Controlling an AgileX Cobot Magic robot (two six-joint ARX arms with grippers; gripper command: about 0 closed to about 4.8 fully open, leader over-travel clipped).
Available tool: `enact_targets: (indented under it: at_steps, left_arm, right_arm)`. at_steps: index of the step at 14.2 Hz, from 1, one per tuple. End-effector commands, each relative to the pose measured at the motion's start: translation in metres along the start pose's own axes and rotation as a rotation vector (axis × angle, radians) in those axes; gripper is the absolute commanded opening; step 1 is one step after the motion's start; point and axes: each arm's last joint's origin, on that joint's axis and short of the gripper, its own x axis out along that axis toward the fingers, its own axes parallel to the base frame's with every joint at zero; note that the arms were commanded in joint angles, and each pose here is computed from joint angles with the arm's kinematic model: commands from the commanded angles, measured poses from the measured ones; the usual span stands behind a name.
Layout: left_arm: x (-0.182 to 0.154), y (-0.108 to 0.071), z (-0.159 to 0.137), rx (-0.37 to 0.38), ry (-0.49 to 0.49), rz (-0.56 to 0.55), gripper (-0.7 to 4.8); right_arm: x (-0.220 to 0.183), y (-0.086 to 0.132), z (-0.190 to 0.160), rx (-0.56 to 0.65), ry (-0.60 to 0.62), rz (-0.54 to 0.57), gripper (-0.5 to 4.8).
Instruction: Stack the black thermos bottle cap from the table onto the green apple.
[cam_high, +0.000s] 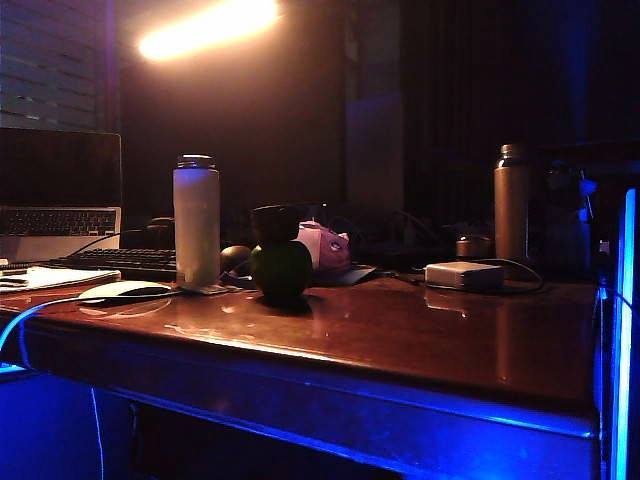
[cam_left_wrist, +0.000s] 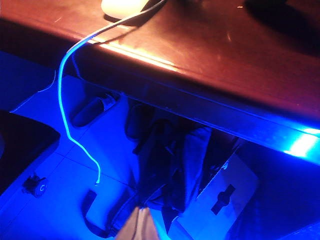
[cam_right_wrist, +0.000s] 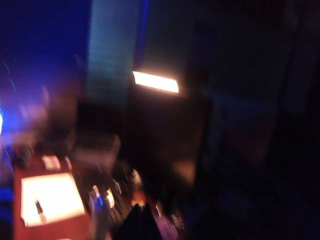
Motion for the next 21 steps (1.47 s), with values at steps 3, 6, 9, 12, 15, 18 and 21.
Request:
enact_targets:
  at_steps: [3, 6, 9, 12, 15, 18, 21]
  left_arm:
    - [0.000, 0.000, 0.000, 0.004, -0.006, 0.002, 0.04]
    - [0.000, 0.000, 0.000, 0.004, -0.006, 0.002, 0.04]
    - [0.000, 0.000, 0.000, 0.004, -0.006, 0.002, 0.04]
    - [0.000, 0.000, 0.000, 0.004, -0.006, 0.002, 0.04]
    - [0.000, 0.000, 0.001, 0.004, -0.007, 0.002, 0.04]
    - [0.000, 0.000, 0.000, 0.004, -0.006, 0.002, 0.04]
    - [0.000, 0.000, 0.000, 0.004, -0.006, 0.002, 0.04]
  right_arm:
    - [0.031, 0.008, -0.044, -0.039, 0.096, 0.013, -0.02]
    - [0.044, 0.019, -0.119, -0.086, 0.143, 0.013, -0.02]
    - [0.019, 0.025, -0.208, -0.020, 0.239, -0.034, -0.02]
    - [-0.006, 0.023, -0.267, -0.016, 0.343, -0.118, -0.02]
    - [-0.029, 0.024, -0.306, 0.060, 0.359, -0.201, -0.02]
    - [-0.046, 0.027, -0.331, 0.076, 0.335, -0.233, -0.02]
    - [-0.056, 0.029, -0.346, 0.073, 0.327, -0.254, -0.02]
